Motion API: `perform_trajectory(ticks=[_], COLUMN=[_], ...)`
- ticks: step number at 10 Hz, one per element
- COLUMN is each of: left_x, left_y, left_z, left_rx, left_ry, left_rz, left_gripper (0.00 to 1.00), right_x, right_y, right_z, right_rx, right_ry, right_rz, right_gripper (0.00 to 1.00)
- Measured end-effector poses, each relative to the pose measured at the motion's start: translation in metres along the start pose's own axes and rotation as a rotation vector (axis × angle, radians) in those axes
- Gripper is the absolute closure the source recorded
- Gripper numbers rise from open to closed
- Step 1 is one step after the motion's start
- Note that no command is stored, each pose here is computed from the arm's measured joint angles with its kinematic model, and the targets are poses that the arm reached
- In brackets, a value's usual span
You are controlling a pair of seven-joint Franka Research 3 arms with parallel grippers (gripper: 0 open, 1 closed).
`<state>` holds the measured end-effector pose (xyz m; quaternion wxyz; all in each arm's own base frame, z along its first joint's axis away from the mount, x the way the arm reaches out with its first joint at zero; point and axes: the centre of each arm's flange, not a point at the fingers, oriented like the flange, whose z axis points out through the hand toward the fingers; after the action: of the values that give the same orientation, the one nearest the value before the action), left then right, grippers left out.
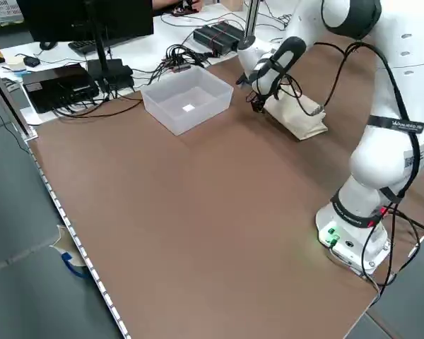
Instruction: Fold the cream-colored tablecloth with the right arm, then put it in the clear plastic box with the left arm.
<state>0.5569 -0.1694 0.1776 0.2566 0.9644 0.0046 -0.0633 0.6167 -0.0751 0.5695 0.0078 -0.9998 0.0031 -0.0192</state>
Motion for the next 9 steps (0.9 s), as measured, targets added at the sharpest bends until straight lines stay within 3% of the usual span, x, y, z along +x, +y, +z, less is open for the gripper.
perform_trajectory(ticks=[3,9], left_x=[0.001,0.004], left_y=[-0.006,-0.001], left_z=[0.010,0.022], left_rx=[-0.071,-0.123], left_ry=[0.020,0.023], left_rz=[-0.029,-0.075], left_gripper=[0.01,0.01], right_x=[0.000,0.000], right_y=[-0.002,-0.002], right_z=[0.000,0.000], right_rx=[0.000,0.001], right_ry=[0.001,-0.001], right_rz=[-0.004,-0.004], right_gripper=[0.00,0.00])
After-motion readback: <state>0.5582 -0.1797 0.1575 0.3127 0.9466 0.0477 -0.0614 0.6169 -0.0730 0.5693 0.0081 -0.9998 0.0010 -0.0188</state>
